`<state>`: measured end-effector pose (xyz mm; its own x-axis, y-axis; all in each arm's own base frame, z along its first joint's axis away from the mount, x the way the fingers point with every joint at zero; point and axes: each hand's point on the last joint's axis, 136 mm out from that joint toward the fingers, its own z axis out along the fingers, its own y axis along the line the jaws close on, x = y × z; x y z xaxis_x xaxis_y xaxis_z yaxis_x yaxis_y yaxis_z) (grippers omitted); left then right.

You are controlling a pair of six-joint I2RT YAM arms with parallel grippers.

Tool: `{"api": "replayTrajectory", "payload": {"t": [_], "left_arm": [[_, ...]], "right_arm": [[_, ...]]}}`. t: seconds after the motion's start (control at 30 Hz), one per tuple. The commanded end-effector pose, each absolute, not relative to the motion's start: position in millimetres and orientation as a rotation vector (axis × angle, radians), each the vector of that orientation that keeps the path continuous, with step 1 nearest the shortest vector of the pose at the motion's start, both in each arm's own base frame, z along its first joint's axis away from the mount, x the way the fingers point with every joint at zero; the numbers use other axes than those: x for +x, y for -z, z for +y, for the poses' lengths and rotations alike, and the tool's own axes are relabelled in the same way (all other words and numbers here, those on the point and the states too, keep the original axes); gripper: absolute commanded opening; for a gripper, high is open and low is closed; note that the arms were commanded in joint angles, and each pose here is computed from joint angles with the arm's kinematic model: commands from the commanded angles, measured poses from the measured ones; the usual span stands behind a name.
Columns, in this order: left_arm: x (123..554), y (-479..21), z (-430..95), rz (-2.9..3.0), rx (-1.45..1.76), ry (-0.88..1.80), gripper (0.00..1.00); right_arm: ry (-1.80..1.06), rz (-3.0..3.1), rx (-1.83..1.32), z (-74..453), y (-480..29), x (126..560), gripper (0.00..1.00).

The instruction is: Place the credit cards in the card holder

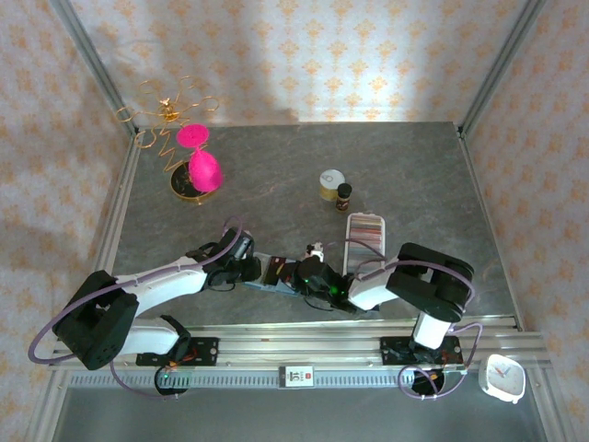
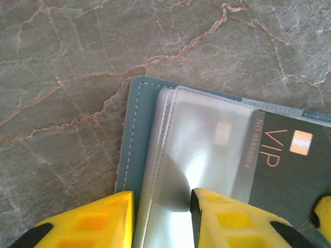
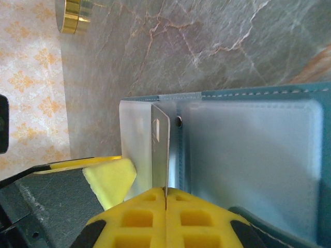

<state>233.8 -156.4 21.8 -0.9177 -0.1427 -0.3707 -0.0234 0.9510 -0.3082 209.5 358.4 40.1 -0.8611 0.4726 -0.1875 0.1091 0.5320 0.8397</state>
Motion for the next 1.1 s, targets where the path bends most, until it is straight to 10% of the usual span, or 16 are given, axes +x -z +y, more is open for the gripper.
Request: {"api": "replayTrajectory", "payload": {"t": [0.0, 1.07], "left_arm": [[223.0, -13.5, -149.7, 2.745, -0.128, 0.388, 0.33], [228.8, -33.6, -142.4, 2.535, -0.404, 0.660, 0.46]], "right_arm": [[-1.263, 2.365, 0.457, 363.0, -39.4, 214.3, 0.00], [-1.265, 2.448, 0.349, 393.7, -37.7, 214.1, 0.07]]}}
